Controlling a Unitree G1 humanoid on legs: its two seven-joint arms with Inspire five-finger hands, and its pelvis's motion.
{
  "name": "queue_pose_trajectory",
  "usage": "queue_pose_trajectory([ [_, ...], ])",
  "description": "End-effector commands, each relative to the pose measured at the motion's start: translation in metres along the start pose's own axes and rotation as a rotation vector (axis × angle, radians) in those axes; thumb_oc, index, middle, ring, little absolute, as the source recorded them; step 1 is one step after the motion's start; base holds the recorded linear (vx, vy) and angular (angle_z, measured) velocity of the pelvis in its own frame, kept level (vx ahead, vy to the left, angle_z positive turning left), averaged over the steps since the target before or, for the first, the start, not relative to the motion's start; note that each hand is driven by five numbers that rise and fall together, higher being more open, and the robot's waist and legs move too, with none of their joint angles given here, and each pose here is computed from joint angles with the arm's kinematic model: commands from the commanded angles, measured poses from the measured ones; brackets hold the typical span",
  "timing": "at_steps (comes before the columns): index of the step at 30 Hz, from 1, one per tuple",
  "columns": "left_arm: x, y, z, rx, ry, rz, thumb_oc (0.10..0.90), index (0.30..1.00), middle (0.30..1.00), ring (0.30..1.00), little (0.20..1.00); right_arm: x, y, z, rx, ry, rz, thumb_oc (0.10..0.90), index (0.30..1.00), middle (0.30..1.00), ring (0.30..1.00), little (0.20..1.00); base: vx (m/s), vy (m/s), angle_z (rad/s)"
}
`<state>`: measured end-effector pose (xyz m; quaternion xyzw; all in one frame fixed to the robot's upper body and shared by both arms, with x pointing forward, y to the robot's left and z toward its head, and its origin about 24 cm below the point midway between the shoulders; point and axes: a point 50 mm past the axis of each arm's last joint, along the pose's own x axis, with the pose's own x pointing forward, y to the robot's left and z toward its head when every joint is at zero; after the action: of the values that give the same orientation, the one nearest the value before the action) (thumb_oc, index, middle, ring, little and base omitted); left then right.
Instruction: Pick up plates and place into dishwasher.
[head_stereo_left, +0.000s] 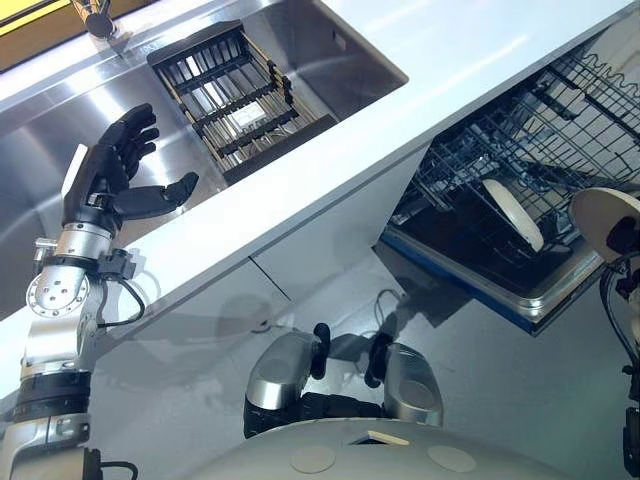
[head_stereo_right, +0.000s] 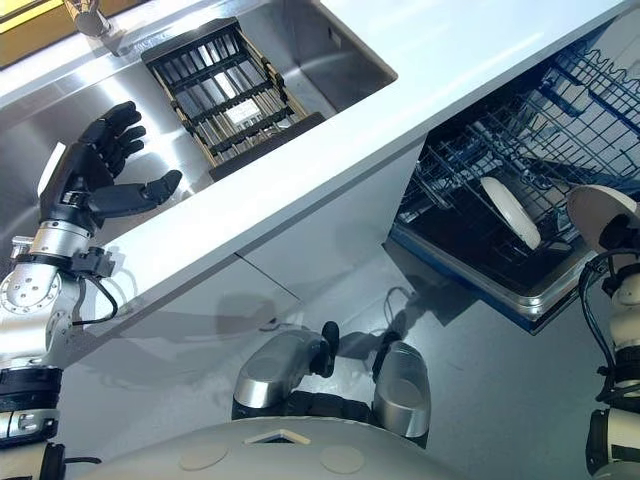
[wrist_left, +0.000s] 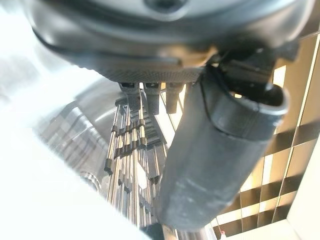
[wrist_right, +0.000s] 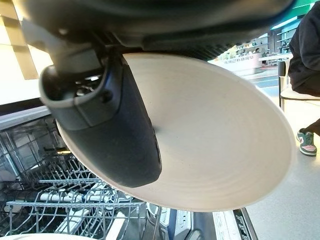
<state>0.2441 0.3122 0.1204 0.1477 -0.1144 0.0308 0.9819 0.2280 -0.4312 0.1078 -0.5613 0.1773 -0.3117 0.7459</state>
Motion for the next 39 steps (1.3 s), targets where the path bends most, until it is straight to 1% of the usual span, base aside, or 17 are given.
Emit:
queue_pose_trajectory([
  [1, -0.023, 0.026, 0.002, 0.017, -0.029, 0.077, 0.800, 0.900, 0.900, 0.900, 0.900, 0.012, -0.059, 0.002, -0.108, -0.074, -0.178, 0.100, 0.300, 0.300, 0.300, 0.200, 0.04, -0.017, 0.03],
  [4, -0.027, 0.034, 0.001, 0.025, -0.004, 0.081, 0.800, 0.900, 0.900, 0.900, 0.900, 0.010, -0.060, -0.002, -0.114, -0.076, -0.157, 0.100, 0.300, 0.300, 0.300, 0.200, 0.03, -0.059, 0.03],
  [16, -0.027, 0.047, 0.011, 0.065, -0.012, 0.061, 0.800, 0.900, 0.900, 0.900, 0.900, 0.005, -0.050, -0.009, -0.079, -0.072, -0.121, 0.100, 0.300, 0.300, 0.300, 0.200, -0.03, -0.069, 0.04],
  [28, -0.022, 0.050, 0.021, 0.071, -0.019, 0.054, 0.800, 0.900, 0.900, 0.900, 0.900, 0.006, -0.052, -0.007, -0.058, -0.065, -0.103, 0.100, 0.300, 0.300, 0.300, 0.200, -0.05, -0.033, 0.03],
  [34, -0.014, 0.049, 0.029, 0.072, -0.048, 0.049, 0.800, 0.900, 0.900, 0.900, 0.900, 0.012, -0.062, 0.004, -0.033, -0.074, -0.138, 0.100, 0.300, 0.300, 0.300, 0.200, -0.08, -0.022, 0.02],
  [39, -0.007, 0.051, 0.036, 0.075, -0.077, 0.041, 0.800, 0.900, 0.900, 0.900, 0.900, 0.015, -0.063, 0.011, 0.013, -0.080, -0.181, 0.100, 0.300, 0.300, 0.300, 0.200, -0.07, -0.037, 0.03],
])
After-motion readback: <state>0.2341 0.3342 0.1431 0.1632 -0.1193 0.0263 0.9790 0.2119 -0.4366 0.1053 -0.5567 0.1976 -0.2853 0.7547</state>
